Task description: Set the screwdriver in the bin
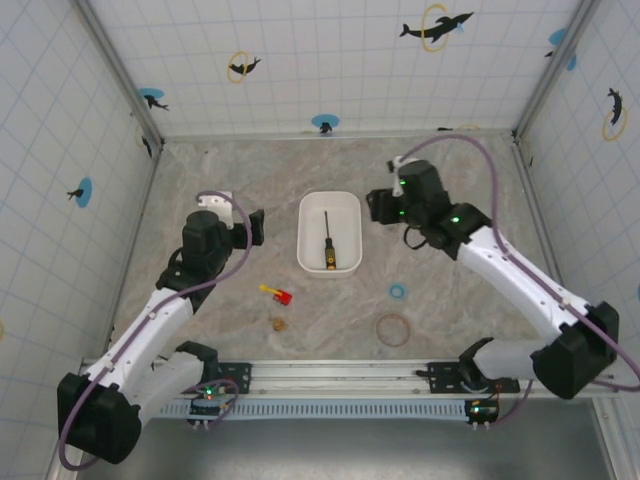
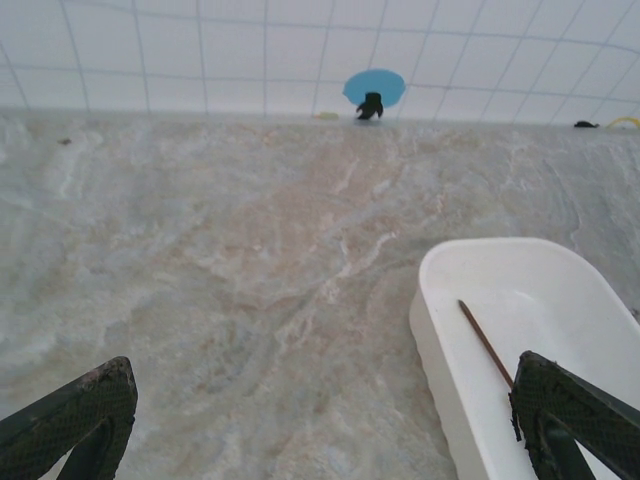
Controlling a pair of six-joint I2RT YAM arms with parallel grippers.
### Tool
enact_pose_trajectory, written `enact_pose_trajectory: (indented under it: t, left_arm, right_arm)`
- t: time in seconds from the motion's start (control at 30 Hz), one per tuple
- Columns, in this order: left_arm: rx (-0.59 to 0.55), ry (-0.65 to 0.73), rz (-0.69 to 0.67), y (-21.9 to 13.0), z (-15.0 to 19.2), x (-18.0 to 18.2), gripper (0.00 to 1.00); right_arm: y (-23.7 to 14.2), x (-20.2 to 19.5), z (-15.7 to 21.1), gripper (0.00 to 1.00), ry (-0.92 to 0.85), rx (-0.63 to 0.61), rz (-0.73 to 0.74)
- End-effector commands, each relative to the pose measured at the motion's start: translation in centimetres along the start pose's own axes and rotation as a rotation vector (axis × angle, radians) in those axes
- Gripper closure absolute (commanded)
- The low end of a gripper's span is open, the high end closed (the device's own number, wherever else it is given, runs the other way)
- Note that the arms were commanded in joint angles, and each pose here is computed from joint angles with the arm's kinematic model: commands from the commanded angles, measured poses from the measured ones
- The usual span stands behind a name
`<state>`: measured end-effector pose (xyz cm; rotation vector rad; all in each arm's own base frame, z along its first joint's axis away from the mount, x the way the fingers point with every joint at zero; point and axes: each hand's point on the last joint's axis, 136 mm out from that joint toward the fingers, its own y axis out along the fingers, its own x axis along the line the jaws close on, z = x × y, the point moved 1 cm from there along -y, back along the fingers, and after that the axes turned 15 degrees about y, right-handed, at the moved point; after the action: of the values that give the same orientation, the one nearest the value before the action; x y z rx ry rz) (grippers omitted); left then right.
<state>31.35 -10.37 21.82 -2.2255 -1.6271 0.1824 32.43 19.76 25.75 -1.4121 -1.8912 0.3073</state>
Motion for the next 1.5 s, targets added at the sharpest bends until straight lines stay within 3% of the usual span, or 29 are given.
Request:
enact_pose_trajectory:
  t: [0.0, 0.2, 0.4, 0.6, 0.77, 1.0, 1.47]
  left_arm:
    - [-0.124, 0.092, -0.082, -0.9, -3.7, 1.3, 0.02]
    - [-0.215, 0.185, -0.159, -0.7, -4.6, 2.2, 0.02]
    - [-0.204, 0.252, -0.195, 0.9, -3.0, 2.5, 0.03]
    - [-0.197, 0.242, -0.246, 1.6, -0.8, 4.0, 0.03]
    - [-0.208, 0.208, -0.259, 1.5, 0.6, 5.4, 0.03]
    - [-0.226, 0.140, -0.286, 1.4, 3.3, 7.6, 0.03]
    - [-0.174, 0.087, -0.300, 3.9, 7.5, 10.1, 0.03]
  right_arm:
    - [-0.1, -4.4, -1.2, 0.27, 0.028, -0.064, 0.036]
    - [-0.7, -11.1, -3.1, 0.27, 0.098, -0.226, 0.098]
    - [-1.9, -19.4, -3.5, 0.27, 0.234, -0.425, 0.189]
    - [-3.3, -25.0, -2.4, 0.26, 0.228, -0.565, 0.328]
    - [-3.8, -26.4, -1.6, 0.26, 0.207, -0.671, 0.368]
    - [-3.1, -27.5, -0.7, 0.26, 0.217, -0.722, 0.390]
    - [-0.9, -27.3, 0.6, 0.25, 0.134, -0.724, 0.453]
